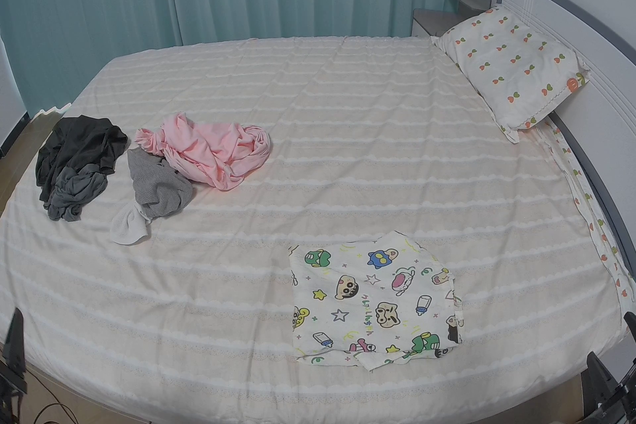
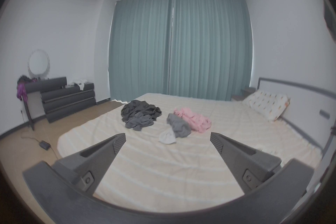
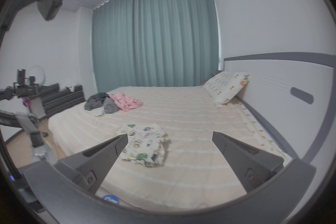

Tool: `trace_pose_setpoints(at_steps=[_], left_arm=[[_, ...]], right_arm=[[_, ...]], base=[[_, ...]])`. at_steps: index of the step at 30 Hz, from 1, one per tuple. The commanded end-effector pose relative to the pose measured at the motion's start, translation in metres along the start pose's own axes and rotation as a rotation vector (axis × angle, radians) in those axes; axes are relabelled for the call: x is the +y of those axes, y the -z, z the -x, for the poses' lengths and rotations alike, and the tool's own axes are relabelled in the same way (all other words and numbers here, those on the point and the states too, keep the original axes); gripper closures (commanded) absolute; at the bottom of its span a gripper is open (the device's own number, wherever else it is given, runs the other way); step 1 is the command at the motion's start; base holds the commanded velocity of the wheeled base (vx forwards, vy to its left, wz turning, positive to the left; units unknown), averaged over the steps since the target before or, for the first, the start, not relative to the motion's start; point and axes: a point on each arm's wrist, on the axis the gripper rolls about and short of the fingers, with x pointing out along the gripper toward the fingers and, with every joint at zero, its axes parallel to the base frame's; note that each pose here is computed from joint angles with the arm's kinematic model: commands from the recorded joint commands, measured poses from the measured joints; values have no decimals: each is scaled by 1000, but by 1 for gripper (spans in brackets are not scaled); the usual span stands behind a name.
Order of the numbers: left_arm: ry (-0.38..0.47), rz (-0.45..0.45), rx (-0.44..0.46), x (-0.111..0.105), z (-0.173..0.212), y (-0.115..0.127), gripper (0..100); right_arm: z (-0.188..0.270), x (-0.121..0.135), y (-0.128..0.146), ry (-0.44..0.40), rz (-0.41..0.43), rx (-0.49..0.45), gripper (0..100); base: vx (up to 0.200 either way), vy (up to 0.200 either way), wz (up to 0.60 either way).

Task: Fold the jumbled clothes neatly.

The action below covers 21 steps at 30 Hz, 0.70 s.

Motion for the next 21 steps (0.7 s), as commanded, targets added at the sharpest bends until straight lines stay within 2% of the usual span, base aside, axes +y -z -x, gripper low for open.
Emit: trace_pose_setpoints(at_steps=[1, 5, 8, 9, 13, 21], left_arm=[[76, -64, 32, 1, 0, 47, 0], [122, -48, -17, -1, -1, 46, 0], [270, -65, 10, -4, -2, 51, 0], [289, -72, 13, -4, -1, 51, 0], [287, -79, 12, -4, -1, 51, 0], [275, -79, 15, -4, -2, 52, 0]], right_arm=[[3, 1, 18, 75, 20, -21, 0], [2, 0, 20, 93, 11, -13, 0], [2, 0, 21, 136, -9, -11, 0], [2, -1, 21, 137, -14, -11, 0], [1, -1, 21, 162, -46, -13, 0], [1, -1, 21, 168, -38, -12, 0]], base=[[0, 0, 0], [0, 0, 0], [0, 0, 0], [0, 0, 0], [0, 0, 0], [0, 0, 0]])
